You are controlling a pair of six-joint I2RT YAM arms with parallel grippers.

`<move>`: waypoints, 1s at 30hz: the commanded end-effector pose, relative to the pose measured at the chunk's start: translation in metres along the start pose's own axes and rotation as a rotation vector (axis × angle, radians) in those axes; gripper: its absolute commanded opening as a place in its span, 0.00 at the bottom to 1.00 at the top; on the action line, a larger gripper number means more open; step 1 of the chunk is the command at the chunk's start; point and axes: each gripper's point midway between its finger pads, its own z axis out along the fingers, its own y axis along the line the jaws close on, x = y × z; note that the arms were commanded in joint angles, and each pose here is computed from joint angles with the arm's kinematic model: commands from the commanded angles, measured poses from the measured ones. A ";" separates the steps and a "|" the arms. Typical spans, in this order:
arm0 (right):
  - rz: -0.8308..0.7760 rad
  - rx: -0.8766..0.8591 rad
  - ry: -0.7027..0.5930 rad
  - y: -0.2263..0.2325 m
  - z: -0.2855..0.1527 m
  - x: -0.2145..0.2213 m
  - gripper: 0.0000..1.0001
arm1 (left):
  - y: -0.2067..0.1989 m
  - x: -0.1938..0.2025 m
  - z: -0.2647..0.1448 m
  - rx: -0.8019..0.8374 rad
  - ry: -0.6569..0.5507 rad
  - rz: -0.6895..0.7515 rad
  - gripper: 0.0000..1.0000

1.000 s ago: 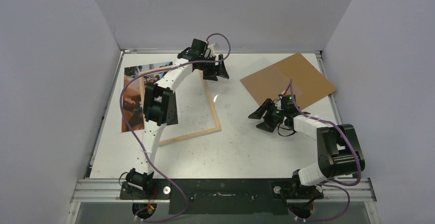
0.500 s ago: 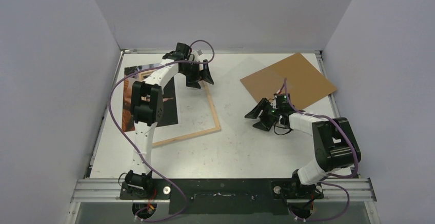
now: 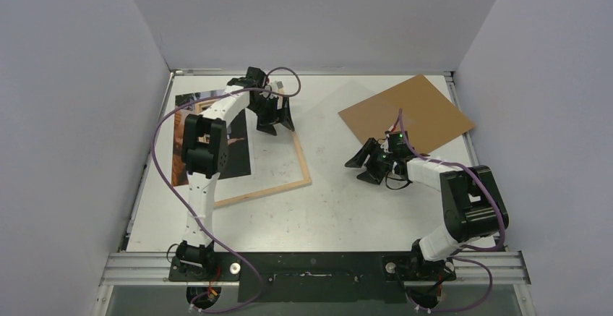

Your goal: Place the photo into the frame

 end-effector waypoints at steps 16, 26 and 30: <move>-0.041 0.048 -0.022 -0.010 0.006 -0.003 0.62 | -0.017 -0.008 0.005 0.195 -0.156 -0.220 0.58; -0.028 0.039 -0.029 -0.010 0.007 -0.002 0.62 | -0.014 -0.014 -0.002 0.238 -0.238 -0.252 0.25; -0.025 0.044 -0.033 -0.011 0.007 -0.002 0.62 | -0.021 -0.014 -0.008 0.268 -0.227 -0.210 0.08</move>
